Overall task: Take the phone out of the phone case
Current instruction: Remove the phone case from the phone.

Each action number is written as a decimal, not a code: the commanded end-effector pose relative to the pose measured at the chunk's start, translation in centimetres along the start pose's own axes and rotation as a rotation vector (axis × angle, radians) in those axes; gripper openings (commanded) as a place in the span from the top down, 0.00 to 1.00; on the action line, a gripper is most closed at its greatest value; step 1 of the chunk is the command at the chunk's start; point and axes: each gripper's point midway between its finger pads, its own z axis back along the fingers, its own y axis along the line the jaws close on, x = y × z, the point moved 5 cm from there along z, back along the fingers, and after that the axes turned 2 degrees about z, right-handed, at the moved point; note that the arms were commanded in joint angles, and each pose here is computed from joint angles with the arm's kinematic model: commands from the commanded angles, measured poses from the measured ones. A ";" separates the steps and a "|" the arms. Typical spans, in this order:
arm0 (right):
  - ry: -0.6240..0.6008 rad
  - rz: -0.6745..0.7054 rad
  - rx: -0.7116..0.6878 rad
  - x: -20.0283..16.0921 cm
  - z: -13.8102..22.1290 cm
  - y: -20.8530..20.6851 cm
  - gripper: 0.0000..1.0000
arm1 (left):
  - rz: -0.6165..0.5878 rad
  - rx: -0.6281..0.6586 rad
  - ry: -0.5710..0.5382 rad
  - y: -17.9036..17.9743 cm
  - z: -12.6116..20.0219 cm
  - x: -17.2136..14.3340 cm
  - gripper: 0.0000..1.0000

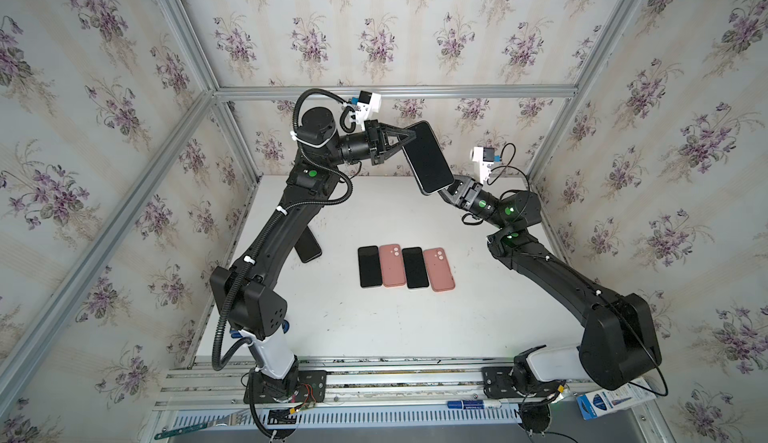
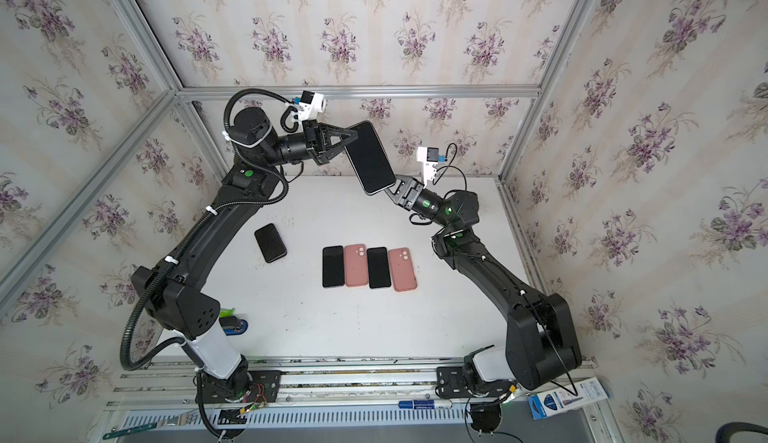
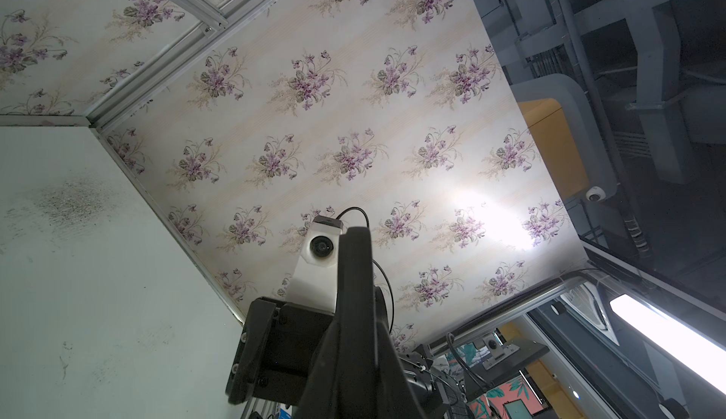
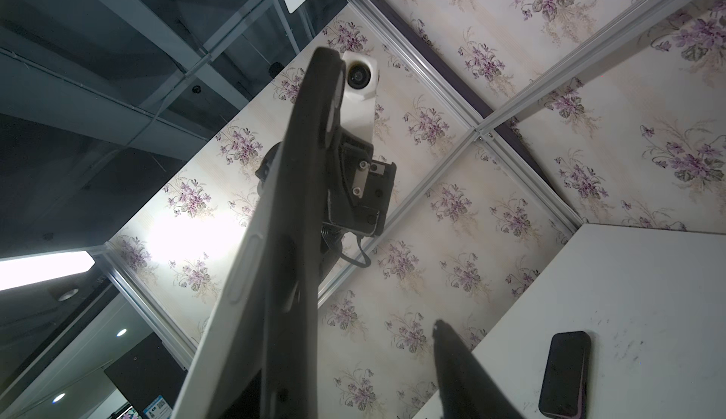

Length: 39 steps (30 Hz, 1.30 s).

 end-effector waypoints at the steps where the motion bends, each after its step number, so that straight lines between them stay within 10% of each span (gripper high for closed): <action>1: -0.026 -0.001 0.002 0.2 0.3 0.3 0.52 | -0.005 -0.029 -0.001 -0.8 0.4 0.2 1.00; 19: -0.011 -0.264 -0.154 -4.8 2.7 -6.1 1.00 | 0.078 0.136 0.068 11.2 -0.3 -2.3 1.00; 39: -0.052 -0.478 -0.451 -11.1 7.0 -17.0 1.00 | 0.200 0.240 0.112 28.0 -3.0 -5.0 0.74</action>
